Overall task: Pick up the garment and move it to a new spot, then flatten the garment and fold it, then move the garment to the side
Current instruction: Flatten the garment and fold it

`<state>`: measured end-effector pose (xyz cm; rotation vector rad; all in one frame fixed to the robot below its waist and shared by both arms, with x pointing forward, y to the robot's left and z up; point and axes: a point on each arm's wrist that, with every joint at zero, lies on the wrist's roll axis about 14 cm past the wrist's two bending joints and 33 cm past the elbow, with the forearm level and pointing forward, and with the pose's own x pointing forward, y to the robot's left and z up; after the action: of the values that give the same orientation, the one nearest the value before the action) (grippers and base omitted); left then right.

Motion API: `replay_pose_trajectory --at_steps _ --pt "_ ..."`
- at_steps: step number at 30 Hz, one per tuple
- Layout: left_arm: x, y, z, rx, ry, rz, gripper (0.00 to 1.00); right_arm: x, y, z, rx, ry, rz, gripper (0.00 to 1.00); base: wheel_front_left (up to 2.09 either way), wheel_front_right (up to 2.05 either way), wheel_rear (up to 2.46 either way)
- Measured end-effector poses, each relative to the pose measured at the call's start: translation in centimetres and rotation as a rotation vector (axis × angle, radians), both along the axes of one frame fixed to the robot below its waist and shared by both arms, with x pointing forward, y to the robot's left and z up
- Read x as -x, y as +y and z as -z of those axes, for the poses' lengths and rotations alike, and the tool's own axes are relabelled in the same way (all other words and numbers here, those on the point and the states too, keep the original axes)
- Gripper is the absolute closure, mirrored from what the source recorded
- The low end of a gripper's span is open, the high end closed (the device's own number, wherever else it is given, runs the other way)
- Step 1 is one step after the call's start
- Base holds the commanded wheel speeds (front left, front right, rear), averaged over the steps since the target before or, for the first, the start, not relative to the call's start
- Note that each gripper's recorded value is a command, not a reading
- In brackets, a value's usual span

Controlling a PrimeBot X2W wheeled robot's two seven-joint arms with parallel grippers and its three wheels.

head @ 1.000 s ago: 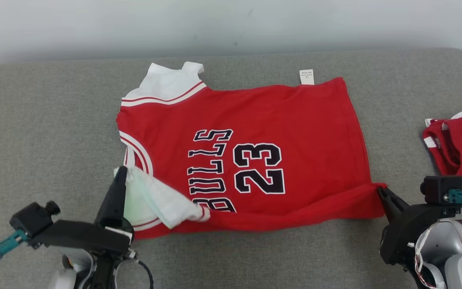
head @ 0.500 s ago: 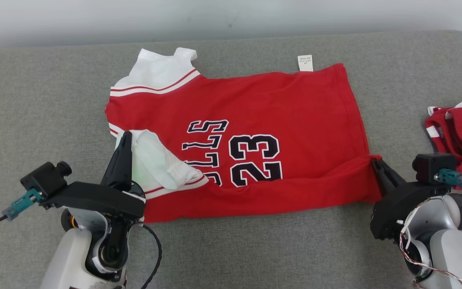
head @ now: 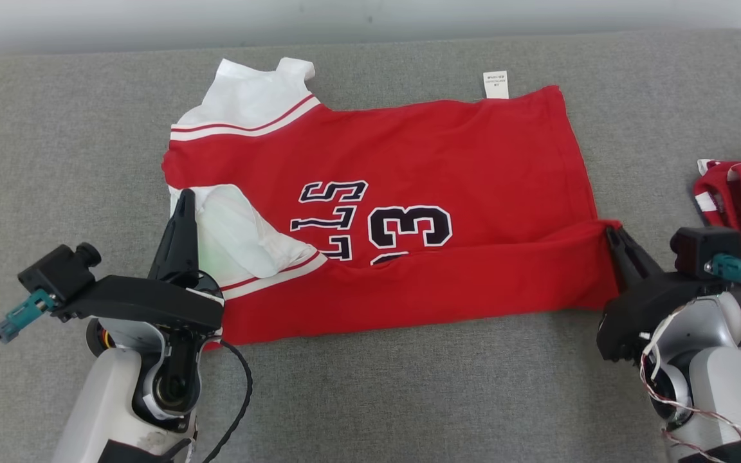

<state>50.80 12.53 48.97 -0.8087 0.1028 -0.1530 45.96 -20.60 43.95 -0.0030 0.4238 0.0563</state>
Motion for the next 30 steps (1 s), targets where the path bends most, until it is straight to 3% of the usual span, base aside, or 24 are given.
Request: replay_pose_trajectory --at_steps 6,7,8,9,19,27,30 --pt "0.3 -0.2 1.0 -0.010 0.028 0.008 1.00 -0.5 0.6 0.4 0.013 0.013 -0.025 1.00 0.00 0.00 0.00" --pt "0.3 -0.1 1.1 -0.018 0.026 0.005 1.00 -0.6 0.7 0.5 0.017 0.023 -0.029 0.73 0.00 0.00 0.00" --pt "0.3 -0.1 1.0 -0.028 0.018 0.001 0.53 -0.5 0.6 0.9 0.019 0.043 -0.028 0.03 0.00 0.00 0.00" --pt "0.2 0.1 0.7 -0.040 0.007 -0.011 0.00 -0.4 0.7 1.1 0.020 0.052 -0.030 0.00 0.00 0.00 0.00" --pt "0.7 1.7 -0.6 -0.307 -0.089 -0.041 0.00 0.4 -0.2 0.6 0.021 0.052 0.001 0.00 0.00 0.00 0.00" --pt "4.7 3.6 3.6 -0.579 0.031 -0.010 0.00 2.6 -1.5 -0.2 0.015 0.079 0.054 0.00 0.00 0.00 0.00" --pt "6.1 3.4 5.0 -0.609 0.084 0.013 0.00 3.1 -1.9 -0.6 0.018 0.081 0.066 0.00 0.00 0.00 0.00"
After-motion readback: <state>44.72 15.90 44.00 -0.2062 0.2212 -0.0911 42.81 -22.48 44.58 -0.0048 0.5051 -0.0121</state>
